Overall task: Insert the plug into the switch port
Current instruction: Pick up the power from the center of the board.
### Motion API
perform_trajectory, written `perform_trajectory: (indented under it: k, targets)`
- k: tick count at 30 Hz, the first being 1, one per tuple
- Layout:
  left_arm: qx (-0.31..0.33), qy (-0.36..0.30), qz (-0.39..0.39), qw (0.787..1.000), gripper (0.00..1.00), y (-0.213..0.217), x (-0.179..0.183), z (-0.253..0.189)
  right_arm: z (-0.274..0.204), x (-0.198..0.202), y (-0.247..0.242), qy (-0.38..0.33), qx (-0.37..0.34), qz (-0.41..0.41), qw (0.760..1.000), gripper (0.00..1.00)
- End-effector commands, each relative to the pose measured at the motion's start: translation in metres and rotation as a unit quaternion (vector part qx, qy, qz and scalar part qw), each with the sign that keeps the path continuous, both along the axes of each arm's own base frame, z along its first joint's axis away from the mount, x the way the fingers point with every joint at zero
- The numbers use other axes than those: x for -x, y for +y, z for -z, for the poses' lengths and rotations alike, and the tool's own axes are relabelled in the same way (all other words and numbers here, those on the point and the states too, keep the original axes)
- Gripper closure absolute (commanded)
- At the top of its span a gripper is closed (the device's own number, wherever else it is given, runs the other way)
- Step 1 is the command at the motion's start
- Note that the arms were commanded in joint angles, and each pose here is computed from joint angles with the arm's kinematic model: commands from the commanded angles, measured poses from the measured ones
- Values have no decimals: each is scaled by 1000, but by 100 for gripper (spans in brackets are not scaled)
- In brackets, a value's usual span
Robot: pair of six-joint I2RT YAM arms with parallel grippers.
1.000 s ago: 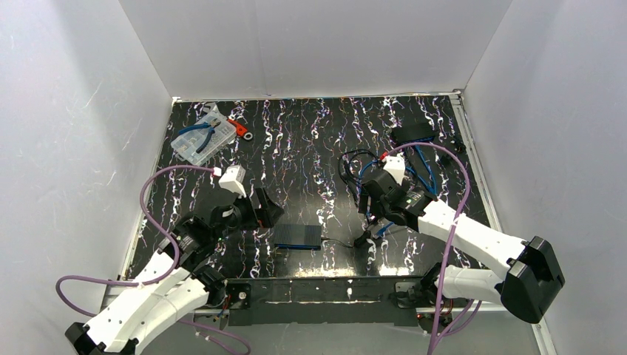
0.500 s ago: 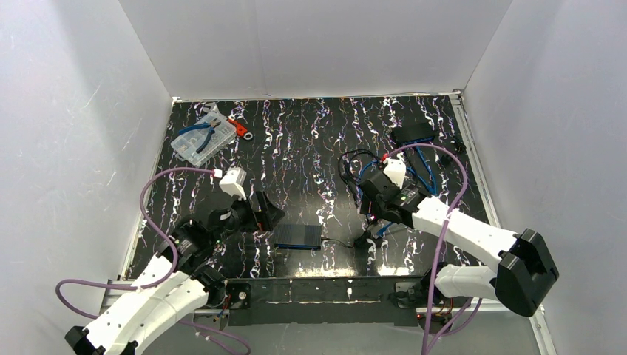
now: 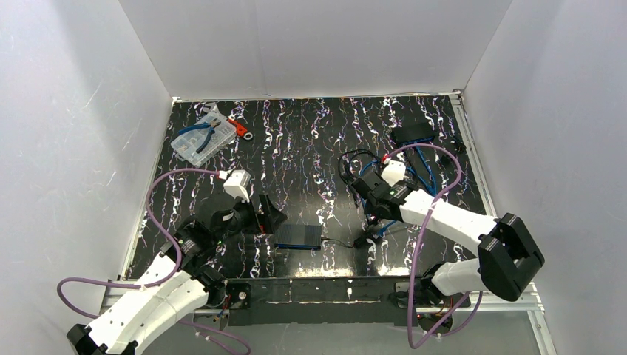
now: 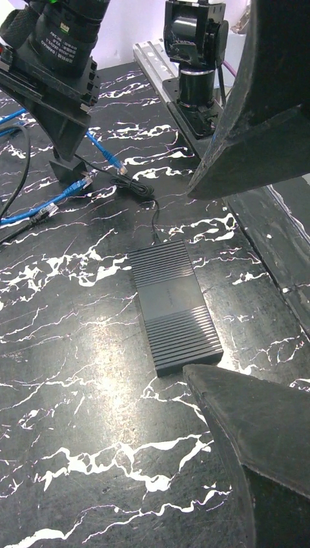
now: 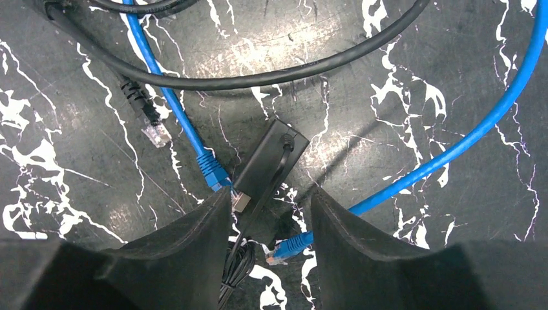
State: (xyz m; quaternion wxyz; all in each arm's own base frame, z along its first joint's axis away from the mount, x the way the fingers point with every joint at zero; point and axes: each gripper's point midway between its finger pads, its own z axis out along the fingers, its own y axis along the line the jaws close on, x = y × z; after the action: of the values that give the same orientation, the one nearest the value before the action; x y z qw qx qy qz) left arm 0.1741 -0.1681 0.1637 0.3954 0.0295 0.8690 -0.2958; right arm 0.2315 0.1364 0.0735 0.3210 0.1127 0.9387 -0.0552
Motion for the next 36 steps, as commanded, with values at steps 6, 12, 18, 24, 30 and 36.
perform_trajectory:
  k: [6, 12, 18, 24, 30, 36]
  targets:
    - [-11, -7, 12, 1000, 2, 2, 3, 2, -11, -19, -7, -29, 4, 45, 999, 49]
    - [-11, -6, 13, 1000, 2, 1, 3, 3, -8, -22, -8, -30, 2, 51, 998, 53]
    - [-11, -6, 15, 1000, 2, 2, 4, 1, -4, -24, -5, -24, -3, 50, 998, 60]
    - [-14, -7, 14, 1000, 2, 4, 5, -2, -2, -26, -2, -23, -6, 48, 999, 99]
    - [-14, -6, 13, 1000, 2, 4, 5, -1, -12, -25, -5, -34, -9, 47, 998, 99]
    - [-12, -10, 12, 1000, 2, 4, 5, -3, -32, -21, 3, -61, -32, 12, 998, 99]
